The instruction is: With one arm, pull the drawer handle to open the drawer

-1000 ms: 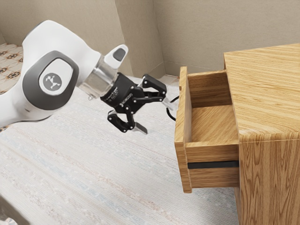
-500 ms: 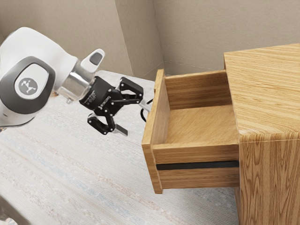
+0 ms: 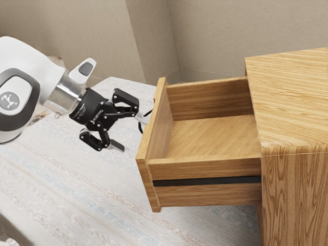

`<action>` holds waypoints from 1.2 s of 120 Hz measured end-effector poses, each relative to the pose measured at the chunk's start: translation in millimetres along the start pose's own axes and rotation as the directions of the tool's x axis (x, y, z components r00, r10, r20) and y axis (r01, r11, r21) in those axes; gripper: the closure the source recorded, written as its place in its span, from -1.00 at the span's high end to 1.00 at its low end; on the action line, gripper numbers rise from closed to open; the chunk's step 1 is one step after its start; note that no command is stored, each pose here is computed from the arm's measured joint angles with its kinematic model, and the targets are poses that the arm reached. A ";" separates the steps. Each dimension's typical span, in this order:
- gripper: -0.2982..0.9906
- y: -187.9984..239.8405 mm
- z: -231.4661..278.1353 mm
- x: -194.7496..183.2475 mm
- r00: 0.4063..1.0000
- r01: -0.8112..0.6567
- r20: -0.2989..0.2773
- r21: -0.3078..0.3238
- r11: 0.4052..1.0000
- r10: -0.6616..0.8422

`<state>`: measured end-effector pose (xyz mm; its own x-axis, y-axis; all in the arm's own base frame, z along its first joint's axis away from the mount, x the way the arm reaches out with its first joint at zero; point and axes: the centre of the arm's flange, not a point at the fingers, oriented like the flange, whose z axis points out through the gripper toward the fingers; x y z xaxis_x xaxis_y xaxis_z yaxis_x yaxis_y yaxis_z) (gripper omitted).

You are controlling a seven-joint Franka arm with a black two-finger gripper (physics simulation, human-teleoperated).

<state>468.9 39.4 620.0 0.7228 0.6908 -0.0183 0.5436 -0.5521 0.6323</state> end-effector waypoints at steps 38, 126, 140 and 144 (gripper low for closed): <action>0.53 -22.8 -15.9 8.0 1.000 0.014 -0.012 -0.010 1.000 -0.015; 0.53 -55.0 -75.5 6.0 0.999 -0.005 -0.046 -0.079 0.997 0.001; 0.53 -18.8 -124.5 8.0 0.986 -0.115 -0.122 0.003 0.993 0.114; 0.53 8.6 -141.0 10.9 0.974 -0.157 -0.152 0.079 0.984 0.168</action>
<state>421.3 108.0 734.5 0.7303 0.6513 0.2061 0.4554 -0.6891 0.5637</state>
